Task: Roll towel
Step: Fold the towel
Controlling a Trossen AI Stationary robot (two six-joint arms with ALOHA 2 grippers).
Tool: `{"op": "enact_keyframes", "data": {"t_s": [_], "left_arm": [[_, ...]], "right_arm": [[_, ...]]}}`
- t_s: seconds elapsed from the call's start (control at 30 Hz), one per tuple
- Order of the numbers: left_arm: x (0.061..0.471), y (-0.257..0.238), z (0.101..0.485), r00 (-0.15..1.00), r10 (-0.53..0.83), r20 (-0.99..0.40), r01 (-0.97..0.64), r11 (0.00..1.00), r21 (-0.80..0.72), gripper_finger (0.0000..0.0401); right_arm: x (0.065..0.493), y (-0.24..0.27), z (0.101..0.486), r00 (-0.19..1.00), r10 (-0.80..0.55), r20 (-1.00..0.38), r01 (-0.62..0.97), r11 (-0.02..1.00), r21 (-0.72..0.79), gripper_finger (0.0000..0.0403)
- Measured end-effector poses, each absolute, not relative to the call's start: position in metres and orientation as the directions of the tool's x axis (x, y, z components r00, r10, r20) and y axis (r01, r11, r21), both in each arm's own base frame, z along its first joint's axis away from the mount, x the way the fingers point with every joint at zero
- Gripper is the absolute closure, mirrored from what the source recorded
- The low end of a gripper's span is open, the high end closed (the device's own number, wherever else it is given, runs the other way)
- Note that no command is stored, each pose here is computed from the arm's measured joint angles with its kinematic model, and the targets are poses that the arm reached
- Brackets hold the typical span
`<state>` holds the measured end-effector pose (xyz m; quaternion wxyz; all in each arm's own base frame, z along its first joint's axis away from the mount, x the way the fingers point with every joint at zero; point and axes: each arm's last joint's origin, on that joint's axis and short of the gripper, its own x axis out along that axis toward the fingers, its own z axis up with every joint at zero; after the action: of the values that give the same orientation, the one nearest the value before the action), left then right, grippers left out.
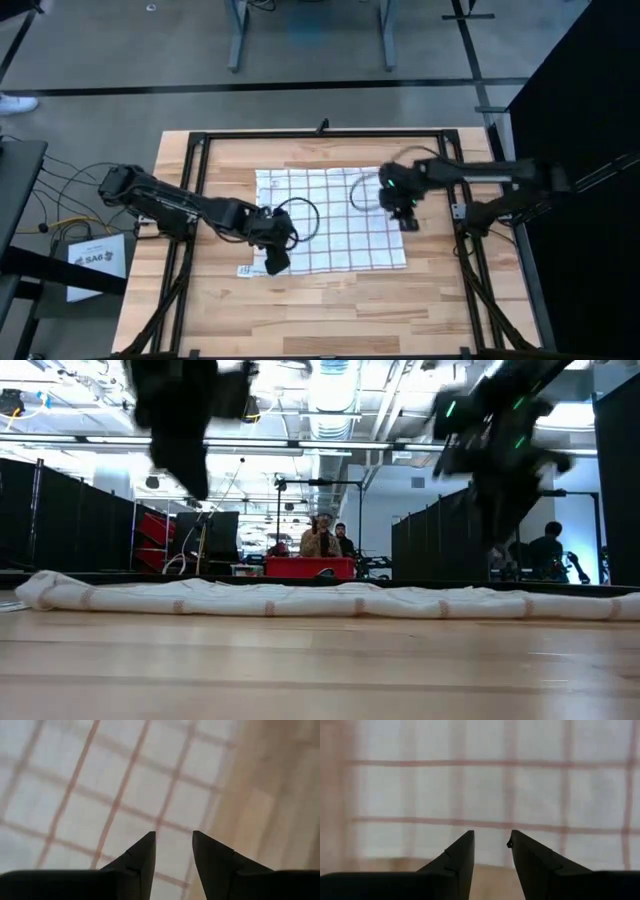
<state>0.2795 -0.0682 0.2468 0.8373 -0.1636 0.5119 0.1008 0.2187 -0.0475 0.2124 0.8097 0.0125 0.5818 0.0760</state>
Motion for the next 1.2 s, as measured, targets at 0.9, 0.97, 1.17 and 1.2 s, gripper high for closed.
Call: {"op": "enact_keyframes", "data": {"t_s": [0.9, 0.97, 1.17, 1.2], "left_arm": [[0.276, -0.216, 0.299, 0.463, 0.494, -0.736, -0.099, 0.854, 0.511, 0.0292], [0.279, -0.213, 0.298, 0.446, 0.476, -0.758, -0.103, 0.869, 0.485, 0.0278], [0.288, -0.198, 0.280, 0.387, 0.497, -0.777, -0.138, 0.864, 0.484, 0.0243], [0.290, -0.195, 0.272, 0.379, 0.496, -0.782, -0.146, 0.866, 0.478, 0.0240]], "right_arm": [[0.234, 0.172, 0.242, 0.368, -0.101, -0.924, -0.052, 0.990, -0.129, 0.0253], [0.234, 0.165, 0.243, 0.345, -0.122, -0.931, -0.029, 0.990, -0.140, 0.0236], [0.231, 0.138, 0.232, 0.282, -0.199, -0.938, -0.036, 0.975, -0.218, 0.0193], [0.230, 0.135, 0.227, 0.267, -0.211, -0.940, -0.042, 0.972, -0.230, 0.0190]]}}
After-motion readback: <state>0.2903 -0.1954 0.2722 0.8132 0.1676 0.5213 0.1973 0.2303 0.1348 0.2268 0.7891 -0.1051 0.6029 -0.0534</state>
